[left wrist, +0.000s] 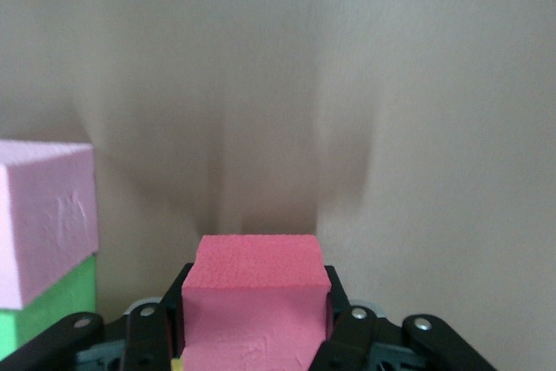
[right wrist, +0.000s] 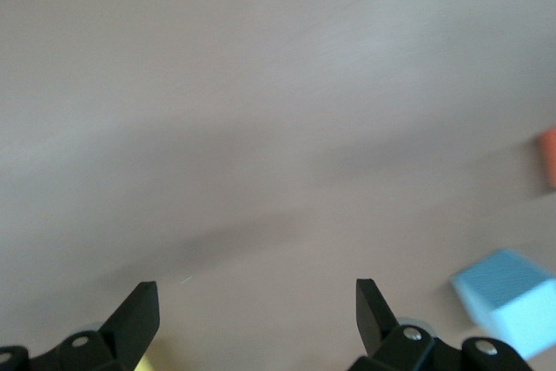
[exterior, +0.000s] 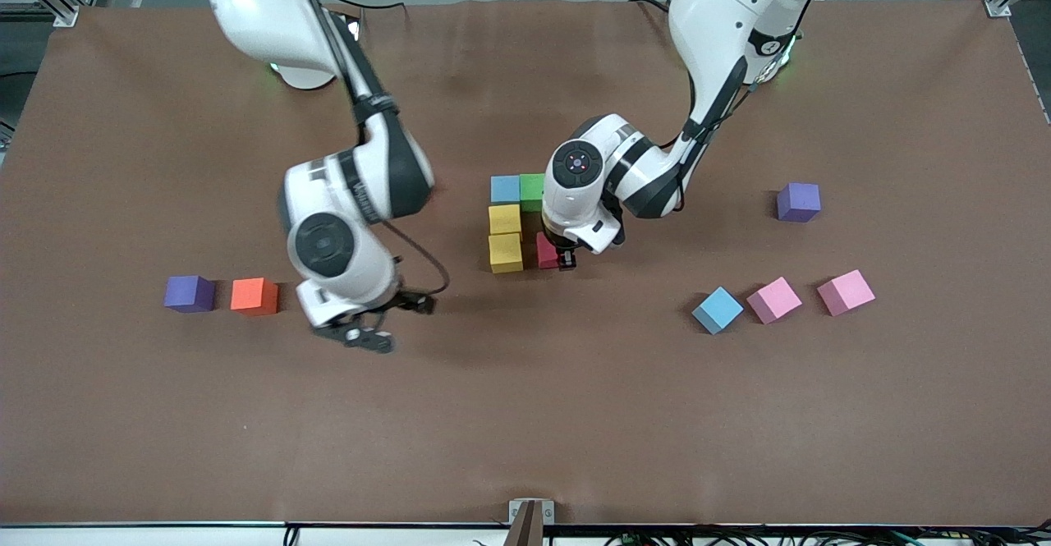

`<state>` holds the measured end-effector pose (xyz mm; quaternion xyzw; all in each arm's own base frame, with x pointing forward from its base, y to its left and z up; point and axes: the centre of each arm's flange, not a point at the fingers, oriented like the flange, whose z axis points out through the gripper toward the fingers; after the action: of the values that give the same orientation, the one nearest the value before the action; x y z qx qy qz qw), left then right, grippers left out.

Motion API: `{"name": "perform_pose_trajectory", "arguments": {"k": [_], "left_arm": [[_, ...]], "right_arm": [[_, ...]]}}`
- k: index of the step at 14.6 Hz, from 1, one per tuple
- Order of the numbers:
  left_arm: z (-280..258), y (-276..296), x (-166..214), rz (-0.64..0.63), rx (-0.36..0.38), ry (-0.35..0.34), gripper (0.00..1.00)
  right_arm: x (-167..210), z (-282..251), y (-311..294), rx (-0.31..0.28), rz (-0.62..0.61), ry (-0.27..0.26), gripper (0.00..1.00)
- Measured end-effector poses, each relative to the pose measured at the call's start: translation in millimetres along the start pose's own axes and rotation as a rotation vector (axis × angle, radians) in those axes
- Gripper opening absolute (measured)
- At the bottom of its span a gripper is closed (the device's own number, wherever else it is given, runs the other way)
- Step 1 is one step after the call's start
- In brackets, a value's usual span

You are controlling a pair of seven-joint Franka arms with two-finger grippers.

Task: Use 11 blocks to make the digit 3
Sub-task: 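Place the red block with the left gripper while the right gripper reaches blue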

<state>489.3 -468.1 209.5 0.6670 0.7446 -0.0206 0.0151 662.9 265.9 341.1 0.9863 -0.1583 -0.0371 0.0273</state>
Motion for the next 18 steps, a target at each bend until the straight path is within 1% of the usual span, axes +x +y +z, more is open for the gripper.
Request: {"name": "perform_pose_trajectory", "arguments": {"k": [1, 3, 5, 7, 10, 12, 14, 16, 18], "left_arm": [[2, -1, -3, 0.002, -0.002, -0.005, 0.59], [5, -3, -6, 0.007, -0.002, -0.005, 0.59], [7, -8, -9, 0.020, -0.004, 0.000, 0.59], [8, -11, -11, 0.039, -0.020, 0.013, 0.59], [10, -18, -17, 0.082, -0.049, 0.038, 0.59], [10, -20, -18, 0.093, -0.057, 0.044, 0.59], [10, -20, -18, 0.094, -0.057, 0.044, 0.59], [10, -21, -21, 0.097, -0.059, 0.041, 0.59], [11, -20, -25, 0.098, -0.061, 0.037, 0.59]], "right_arm": [[16, 0, 23, -0.002, 0.019, -0.007, 1.00], [42, 6, 66, -0.006, 0.018, -0.026, 1.00], [59, 20, 105, -0.013, 0.000, -0.057, 1.00], [66, 34, 136, -0.016, -0.050, -0.092, 1.00], [56, 52, 160, -0.014, -0.144, -0.150, 1.00], [37, 67, 167, -0.004, -0.212, -0.201, 1.00], [14, 81, 172, 0.015, -0.319, -0.250, 1.00], [-1, 90, 179, 0.037, -0.452, -0.281, 1.00], [-8, 99, 187, 0.053, -0.543, -0.295, 1.00]]}}
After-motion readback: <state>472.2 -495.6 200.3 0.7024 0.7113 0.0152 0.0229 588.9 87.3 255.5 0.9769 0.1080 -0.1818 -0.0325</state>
